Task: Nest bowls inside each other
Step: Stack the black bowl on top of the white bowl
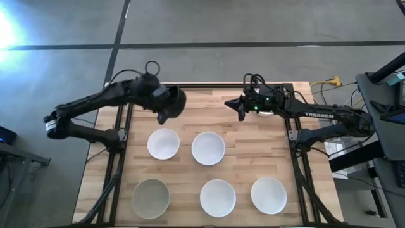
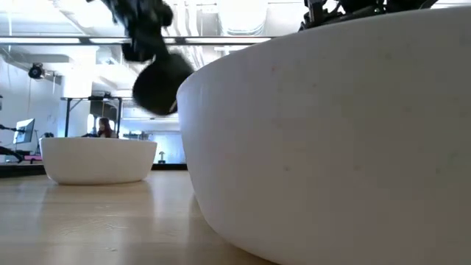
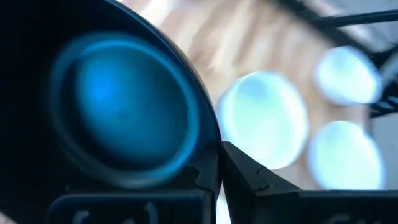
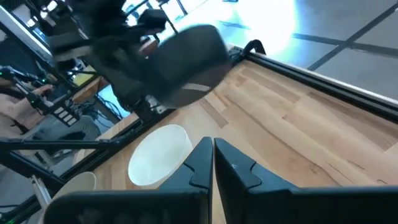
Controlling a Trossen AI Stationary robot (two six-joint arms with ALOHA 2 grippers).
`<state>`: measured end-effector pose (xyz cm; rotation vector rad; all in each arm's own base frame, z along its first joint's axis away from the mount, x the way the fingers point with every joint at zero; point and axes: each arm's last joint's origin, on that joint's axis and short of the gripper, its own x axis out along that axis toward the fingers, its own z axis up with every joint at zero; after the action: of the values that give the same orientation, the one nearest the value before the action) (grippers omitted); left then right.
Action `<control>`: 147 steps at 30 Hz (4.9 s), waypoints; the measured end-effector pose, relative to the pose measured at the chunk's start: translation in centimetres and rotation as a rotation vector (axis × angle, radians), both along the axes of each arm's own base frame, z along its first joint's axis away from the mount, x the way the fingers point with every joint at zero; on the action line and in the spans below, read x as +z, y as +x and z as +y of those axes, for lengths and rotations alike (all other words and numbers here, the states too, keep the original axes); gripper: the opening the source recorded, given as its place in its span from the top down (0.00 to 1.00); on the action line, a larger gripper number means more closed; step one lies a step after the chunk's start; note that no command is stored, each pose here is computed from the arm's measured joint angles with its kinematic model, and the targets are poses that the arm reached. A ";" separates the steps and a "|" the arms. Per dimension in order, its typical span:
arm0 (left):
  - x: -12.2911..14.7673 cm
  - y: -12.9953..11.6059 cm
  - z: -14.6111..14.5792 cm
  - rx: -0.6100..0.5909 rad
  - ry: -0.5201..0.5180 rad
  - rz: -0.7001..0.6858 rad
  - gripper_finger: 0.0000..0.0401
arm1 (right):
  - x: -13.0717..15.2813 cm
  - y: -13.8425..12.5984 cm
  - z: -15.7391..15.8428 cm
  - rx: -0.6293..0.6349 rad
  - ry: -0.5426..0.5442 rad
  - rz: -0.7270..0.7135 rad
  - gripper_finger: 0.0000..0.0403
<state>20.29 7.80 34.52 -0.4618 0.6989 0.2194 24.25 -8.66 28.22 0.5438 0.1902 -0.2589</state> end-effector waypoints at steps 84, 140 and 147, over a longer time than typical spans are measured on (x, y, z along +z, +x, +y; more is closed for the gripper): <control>-4.7 16.1 -13.0 -1.327 0.783 0.510 1.00 | -2.0 -3.5 -0.7 -0.161 0.078 0.167 0.98; -5.0 16.9 -13.4 -1.165 0.614 0.433 0.87 | -2.1 -3.5 -0.7 -0.165 0.091 0.165 0.98; -6.2 17.2 -13.3 -1.179 0.593 0.478 0.99 | -2.1 -3.5 -0.7 -0.164 0.090 0.166 0.98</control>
<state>37.51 -5.47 28.36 0.6229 1.2084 -0.5916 20.75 -9.39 26.16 0.6283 0.3197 -0.4577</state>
